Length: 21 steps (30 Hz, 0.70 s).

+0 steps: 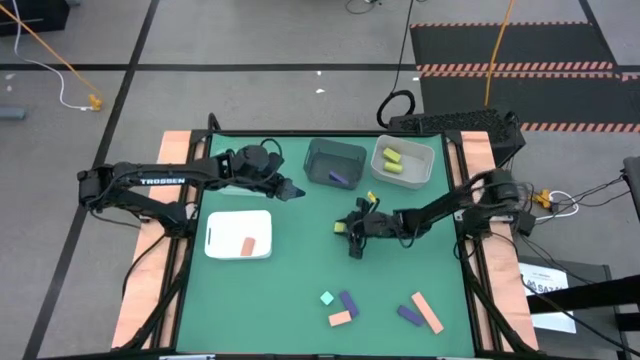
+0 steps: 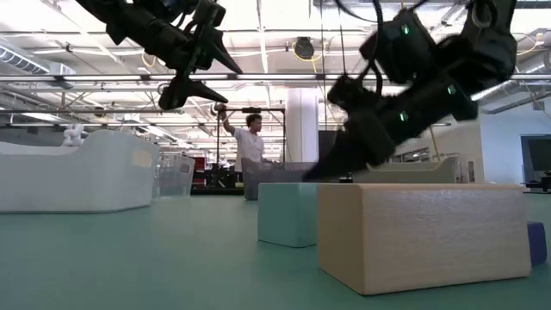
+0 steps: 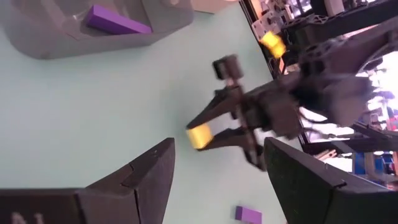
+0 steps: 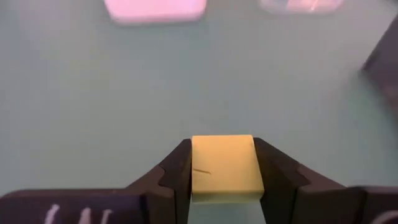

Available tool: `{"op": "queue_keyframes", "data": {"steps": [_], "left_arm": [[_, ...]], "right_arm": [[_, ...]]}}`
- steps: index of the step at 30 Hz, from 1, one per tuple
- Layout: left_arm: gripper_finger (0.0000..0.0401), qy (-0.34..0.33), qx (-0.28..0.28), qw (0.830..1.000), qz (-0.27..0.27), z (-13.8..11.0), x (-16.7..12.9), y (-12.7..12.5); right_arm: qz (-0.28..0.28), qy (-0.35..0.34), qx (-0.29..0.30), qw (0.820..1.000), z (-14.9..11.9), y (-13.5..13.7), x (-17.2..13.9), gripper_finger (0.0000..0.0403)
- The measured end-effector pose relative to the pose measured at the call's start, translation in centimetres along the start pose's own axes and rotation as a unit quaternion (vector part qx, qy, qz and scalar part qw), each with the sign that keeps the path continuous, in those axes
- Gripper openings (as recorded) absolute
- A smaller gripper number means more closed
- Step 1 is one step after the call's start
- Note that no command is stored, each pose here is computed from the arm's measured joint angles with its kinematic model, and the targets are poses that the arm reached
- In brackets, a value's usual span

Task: Sort & place blocks by color
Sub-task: Put the green block into the gray bin

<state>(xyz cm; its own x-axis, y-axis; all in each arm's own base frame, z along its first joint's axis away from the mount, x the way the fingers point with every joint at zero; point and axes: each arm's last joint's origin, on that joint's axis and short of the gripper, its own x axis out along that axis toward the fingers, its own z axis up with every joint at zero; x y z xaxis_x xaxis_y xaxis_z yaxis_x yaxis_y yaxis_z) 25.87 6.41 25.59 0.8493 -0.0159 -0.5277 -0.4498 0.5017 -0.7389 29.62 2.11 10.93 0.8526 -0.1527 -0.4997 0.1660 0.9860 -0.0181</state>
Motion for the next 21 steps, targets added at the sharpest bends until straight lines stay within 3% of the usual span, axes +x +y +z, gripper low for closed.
{"op": "queue_keyframes", "data": {"steps": [5, 11, 16, 21], "left_arm": [[0.0243, -0.016, 0.007, 1.0, 0.0, -0.1, 0.1, -0.4], [0.0243, -0.067, 0.042, 0.996, -0.03, 0.0, 0.2, -1.7], [0.0243, -0.113, 0.147, 0.979, -0.088, 0.0, 0.1, -3.5], [0.0243, -0.152, 0.264, 0.944, -0.13, -0.5, -0.2, -5.2]], "right_arm": [[-0.028, -0.074, -0.02, 0.997, 4.0, -1.6, -2.8, 0.0118], [-0.06, -0.22, -0.017, 0.973, 9.0, -3.1, -7.6, 0.0118], [-0.072, -0.332, -0.031, 0.94, 11.7, -3.6, -11.3, 0.0118], [-0.086, -0.363, -0.05, 0.926, 12.5, -3.8, -12.9, 0.0118]]}}
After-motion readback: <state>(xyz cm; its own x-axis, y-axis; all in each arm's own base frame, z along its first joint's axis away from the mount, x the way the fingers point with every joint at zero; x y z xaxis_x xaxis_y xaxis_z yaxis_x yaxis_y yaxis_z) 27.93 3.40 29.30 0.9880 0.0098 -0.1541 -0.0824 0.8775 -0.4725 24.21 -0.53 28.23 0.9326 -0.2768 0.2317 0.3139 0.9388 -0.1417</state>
